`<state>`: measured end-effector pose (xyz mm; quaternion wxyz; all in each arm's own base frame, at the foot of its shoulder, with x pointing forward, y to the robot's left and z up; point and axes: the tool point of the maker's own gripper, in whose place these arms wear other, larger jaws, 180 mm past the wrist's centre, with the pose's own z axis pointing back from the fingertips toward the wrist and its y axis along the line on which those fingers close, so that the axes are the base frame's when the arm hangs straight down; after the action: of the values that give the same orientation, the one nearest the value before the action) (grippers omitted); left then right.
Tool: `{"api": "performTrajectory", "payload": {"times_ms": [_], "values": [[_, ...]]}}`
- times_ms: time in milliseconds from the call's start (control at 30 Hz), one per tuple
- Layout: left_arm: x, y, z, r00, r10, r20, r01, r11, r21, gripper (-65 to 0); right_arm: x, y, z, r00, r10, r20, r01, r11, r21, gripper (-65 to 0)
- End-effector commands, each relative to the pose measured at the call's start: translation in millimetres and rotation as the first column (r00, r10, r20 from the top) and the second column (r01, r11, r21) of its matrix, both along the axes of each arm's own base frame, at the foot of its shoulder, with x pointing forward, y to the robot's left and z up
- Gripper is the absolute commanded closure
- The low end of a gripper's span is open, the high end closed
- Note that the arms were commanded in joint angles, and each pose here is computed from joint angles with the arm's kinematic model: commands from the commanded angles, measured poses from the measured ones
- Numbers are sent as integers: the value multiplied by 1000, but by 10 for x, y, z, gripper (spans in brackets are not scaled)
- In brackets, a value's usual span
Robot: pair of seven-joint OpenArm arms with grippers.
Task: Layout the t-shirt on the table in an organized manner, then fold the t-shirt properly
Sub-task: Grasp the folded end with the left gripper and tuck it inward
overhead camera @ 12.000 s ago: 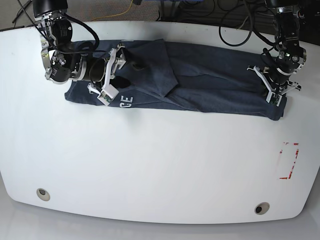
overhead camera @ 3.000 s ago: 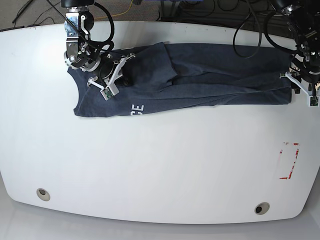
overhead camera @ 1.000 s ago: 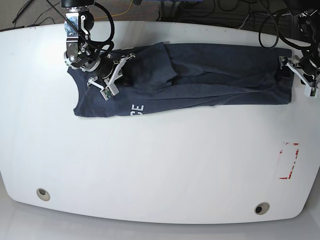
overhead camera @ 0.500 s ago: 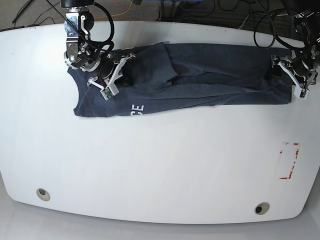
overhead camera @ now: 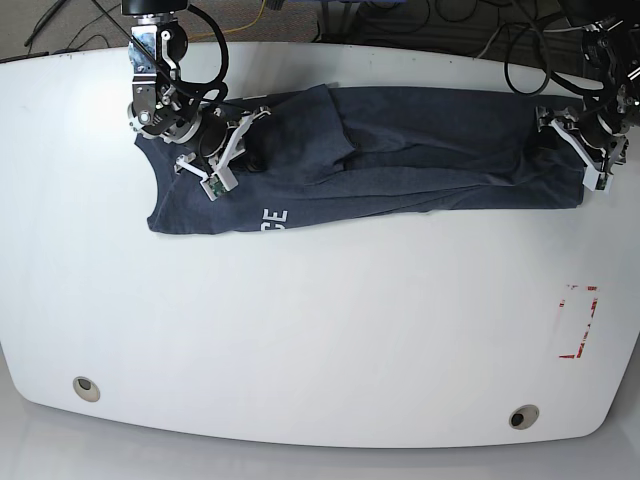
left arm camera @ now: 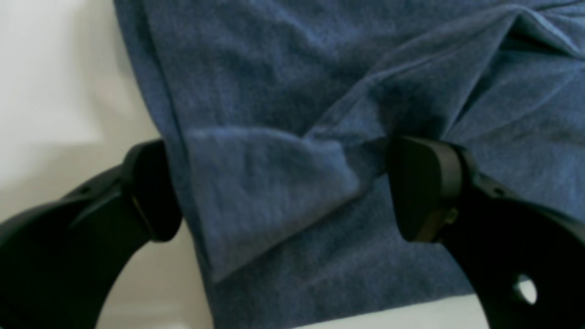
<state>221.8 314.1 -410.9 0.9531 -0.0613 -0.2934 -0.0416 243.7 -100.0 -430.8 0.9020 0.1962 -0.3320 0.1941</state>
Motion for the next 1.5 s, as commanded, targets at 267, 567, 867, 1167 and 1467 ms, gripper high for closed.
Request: {"api": "performTrajectory", "payload": {"times_ms": [267, 567, 867, 1167, 1467], "values": [[-41, 427, 216, 992, 110, 56, -112, 993, 34, -650, -63, -78, -83, 999, 9, -40, -11, 998, -58, 0], [40, 531, 328, 986, 136, 95, -140, 989, 41, -650, -70, -78, -87, 999, 9, -41, -11, 998, -58, 0], [83, 473, 304, 989, 117, 89, -121, 992, 38, -650, -70, -78, -87, 999, 9, -41, -11, 998, -58, 0], [115, 317, 222, 995, 76, 66, -78, 997, 26, -650, -75, -83, -89, 999, 9, -42, -11, 998, -58, 0], [86, 253, 138, 996, 75, 46, -76, 997, 7, -650, -82, -83, -92, 999, 9, -43, -11, 998, -58, 0]]}}
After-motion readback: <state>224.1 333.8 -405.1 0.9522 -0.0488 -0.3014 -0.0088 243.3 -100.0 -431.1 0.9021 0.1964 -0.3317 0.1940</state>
